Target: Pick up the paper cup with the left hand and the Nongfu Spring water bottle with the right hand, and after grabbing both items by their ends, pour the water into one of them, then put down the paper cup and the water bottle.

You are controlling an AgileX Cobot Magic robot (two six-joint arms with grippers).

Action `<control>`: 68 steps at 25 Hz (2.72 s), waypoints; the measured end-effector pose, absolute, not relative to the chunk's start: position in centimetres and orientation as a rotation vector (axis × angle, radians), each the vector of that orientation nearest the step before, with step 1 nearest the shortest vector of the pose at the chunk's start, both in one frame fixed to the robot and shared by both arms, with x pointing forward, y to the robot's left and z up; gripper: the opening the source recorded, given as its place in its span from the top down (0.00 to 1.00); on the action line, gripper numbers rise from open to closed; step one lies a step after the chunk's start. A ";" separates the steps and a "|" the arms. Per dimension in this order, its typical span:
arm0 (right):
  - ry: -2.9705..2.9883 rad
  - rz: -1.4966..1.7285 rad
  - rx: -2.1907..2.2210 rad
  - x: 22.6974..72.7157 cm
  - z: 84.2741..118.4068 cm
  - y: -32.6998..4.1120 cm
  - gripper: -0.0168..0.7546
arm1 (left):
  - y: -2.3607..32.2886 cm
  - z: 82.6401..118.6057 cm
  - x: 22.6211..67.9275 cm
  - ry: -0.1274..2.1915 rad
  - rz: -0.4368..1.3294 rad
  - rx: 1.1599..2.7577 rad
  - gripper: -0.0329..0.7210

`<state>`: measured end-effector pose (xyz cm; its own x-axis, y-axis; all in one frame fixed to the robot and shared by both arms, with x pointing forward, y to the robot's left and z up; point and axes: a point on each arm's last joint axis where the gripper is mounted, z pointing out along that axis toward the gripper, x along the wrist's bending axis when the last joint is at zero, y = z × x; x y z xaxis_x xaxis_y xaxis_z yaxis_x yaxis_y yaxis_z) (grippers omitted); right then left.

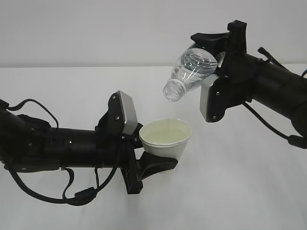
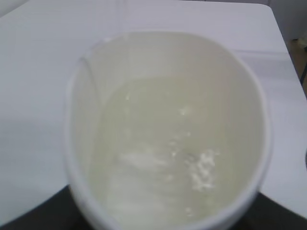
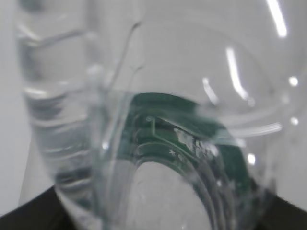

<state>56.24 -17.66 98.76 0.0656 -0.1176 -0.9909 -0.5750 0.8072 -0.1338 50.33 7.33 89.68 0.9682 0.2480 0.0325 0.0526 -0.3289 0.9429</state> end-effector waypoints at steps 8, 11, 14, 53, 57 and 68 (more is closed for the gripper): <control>1.498 0.420 -0.547 56.2 98.8 -17.7 0.39 | 7.3 89.7 50.3 0.219 0.198 1.892 0.44; 1.494 0.432 -0.537 56.2 98.9 -17.6 0.39 | 7.3 89.8 50.4 0.223 0.198 1.883 0.44; 1.489 0.442 -0.530 56.2 99.0 -17.6 0.39 | 7.3 89.8 50.4 0.233 0.201 1.875 0.44; 1.458 0.800 0.102 57.1 100.3 -19.3 0.39 | 7.3 89.9 50.6 0.263 0.211 1.862 0.44; 1.453 0.835 0.174 57.2 100.4 -19.5 0.39 | 7.3 89.9 50.6 0.263 0.211 1.862 0.44; 1.443 0.901 0.366 57.3 100.1 -20.3 0.39 | 7.3 89.9 50.6 0.264 0.211 1.862 0.44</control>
